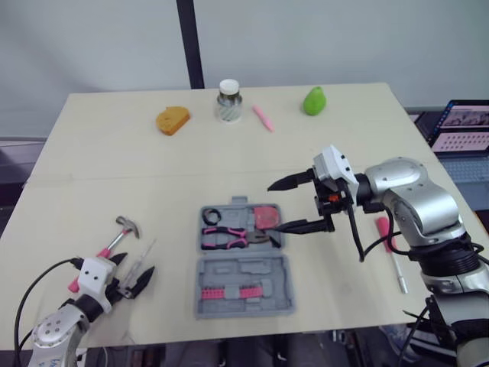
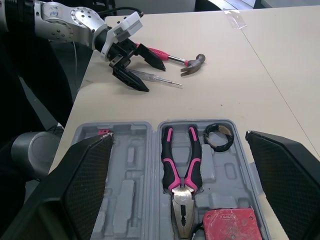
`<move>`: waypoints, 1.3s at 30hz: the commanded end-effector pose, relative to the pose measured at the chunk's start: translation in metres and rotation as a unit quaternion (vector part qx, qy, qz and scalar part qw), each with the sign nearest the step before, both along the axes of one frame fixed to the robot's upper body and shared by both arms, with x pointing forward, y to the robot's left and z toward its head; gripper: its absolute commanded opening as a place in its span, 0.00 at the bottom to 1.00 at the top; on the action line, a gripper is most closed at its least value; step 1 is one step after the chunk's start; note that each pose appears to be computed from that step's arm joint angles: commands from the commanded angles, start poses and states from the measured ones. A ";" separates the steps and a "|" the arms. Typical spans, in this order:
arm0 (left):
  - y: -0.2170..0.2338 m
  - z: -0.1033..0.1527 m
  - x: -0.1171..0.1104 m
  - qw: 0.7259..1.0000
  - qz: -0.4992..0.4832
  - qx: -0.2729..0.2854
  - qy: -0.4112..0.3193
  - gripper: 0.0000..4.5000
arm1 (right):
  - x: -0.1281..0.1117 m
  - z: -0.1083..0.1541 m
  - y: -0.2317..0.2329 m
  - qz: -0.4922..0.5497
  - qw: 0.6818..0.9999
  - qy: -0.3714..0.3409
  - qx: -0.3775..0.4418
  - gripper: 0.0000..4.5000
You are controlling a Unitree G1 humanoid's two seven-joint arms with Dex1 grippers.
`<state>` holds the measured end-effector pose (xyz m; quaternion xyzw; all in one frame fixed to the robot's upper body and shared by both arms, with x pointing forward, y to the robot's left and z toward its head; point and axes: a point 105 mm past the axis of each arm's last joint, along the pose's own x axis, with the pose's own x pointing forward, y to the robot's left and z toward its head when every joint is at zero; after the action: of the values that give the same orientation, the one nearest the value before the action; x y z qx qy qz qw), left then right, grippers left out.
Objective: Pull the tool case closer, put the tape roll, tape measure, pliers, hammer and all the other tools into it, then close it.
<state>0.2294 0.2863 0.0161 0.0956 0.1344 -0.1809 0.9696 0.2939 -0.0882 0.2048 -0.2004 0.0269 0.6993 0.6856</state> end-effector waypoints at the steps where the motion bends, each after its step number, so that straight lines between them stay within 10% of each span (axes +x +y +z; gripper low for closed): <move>1: 0.006 -0.021 -0.012 0.999 0.010 0.005 0.049 1.00 | -0.002 0.014 -0.001 0.001 0.999 -0.032 0.011 0.99; 10: 0.004 -0.034 -0.021 0.997 0.010 -0.012 0.075 1.00 | 0.001 0.015 -0.002 -0.003 0.999 -0.034 0.011 0.99; 21: 0.006 -0.040 -0.024 0.996 0.016 -0.023 0.082 0.01 | 0.003 0.015 -0.002 -0.003 0.999 -0.038 0.010 1.00; 27: 0.001 -0.030 -0.021 0.998 -0.009 -0.014 0.064 0.02 | -0.001 0.013 -0.001 -0.002 0.999 -0.035 0.015 1.00; 39: -0.055 0.087 0.006 0.969 -0.241 0.062 0.015 0.02 | -0.021 -0.015 -0.032 -0.048 0.999 0.001 -0.012 1.00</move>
<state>0.2345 0.2511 0.0811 0.1682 0.1531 -0.3550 0.9068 0.2765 -0.1156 0.1829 -0.1894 0.0593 0.6729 0.7126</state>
